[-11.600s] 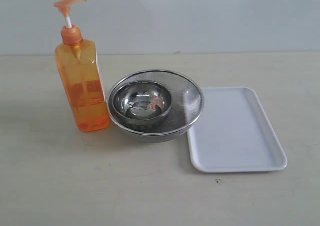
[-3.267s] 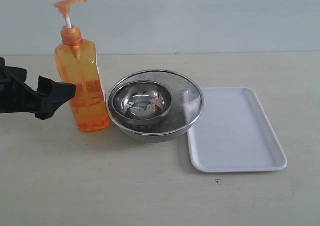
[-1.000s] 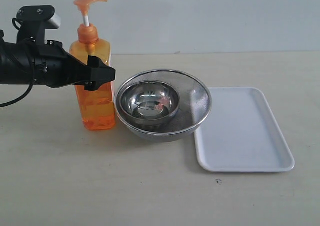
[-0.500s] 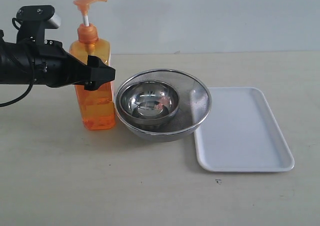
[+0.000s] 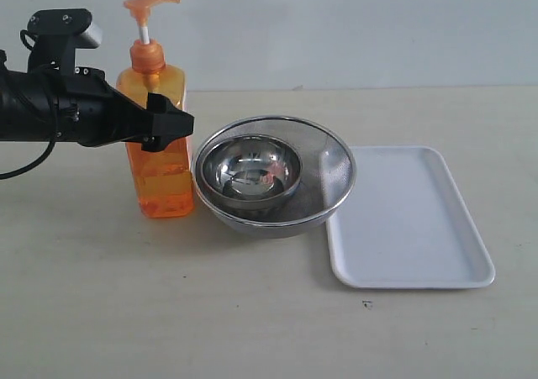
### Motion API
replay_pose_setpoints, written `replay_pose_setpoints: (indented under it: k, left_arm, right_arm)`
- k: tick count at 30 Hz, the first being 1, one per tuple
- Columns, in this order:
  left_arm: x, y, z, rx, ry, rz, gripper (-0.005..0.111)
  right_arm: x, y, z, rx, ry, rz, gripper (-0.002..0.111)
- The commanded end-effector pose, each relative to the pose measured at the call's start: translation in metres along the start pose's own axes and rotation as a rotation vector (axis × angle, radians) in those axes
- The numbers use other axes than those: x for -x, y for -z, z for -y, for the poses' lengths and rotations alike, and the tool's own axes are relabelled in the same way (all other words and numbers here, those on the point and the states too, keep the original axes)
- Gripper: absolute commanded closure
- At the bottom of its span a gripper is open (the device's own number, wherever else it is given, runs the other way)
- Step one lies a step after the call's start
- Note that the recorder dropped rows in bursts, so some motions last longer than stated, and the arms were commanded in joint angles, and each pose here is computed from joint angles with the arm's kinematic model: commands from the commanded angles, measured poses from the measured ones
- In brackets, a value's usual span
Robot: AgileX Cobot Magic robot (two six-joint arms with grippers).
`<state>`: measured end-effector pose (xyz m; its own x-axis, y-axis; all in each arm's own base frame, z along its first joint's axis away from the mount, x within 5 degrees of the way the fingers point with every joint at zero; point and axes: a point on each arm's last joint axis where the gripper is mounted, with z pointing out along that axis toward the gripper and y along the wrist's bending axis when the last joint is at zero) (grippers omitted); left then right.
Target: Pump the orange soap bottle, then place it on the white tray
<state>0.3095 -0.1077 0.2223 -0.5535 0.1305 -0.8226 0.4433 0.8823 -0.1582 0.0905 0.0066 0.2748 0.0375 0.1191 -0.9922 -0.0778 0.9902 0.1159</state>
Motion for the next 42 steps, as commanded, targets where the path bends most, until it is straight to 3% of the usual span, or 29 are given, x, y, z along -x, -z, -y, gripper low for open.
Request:
replay_pose_setpoints:
  k: [1,9,13,17,24,29,37,42]
  left_arm:
    - [0.002,0.000,0.003,-0.025,0.000,0.007,0.010]
    - [0.002,0.000,0.003,-0.025,0.000,0.007,0.010]
    - [0.002,0.000,0.003,-0.025,0.000,0.007,0.010]
    - [0.002,0.000,0.003,-0.025,0.000,0.007,0.010]
    - [0.002,0.000,0.003,-0.025,0.000,0.007,0.010]
    - [0.002,0.000,0.003,-0.025,0.000,0.007,0.010]
    - [0.002,0.000,0.002,-0.011,0.000,0.005,0.010]
    - [0.001,0.000,-0.002,0.036,0.000,-0.002,0.010]
  right_arm:
    - [0.031,-0.064,-0.005,-0.010,0.067,-0.184,0.108]
    - [0.039,-0.143,-0.006,-0.030,0.006,-0.287,0.108]
    - [0.043,-0.152,-0.006,-0.043,-0.090,-0.249,0.108]
    - [0.047,-0.153,-0.006,-0.041,-0.085,-0.215,0.108]
    - [0.032,-0.174,-0.009,-0.035,-0.065,-0.388,0.108]
    - [0.009,-0.223,-0.069,0.214,0.242,-0.519,0.108]
    - [-0.019,-0.271,-0.126,0.386,0.407,-0.598,0.108]
    - [-0.037,-0.292,-0.153,0.484,0.438,-0.659,0.108]
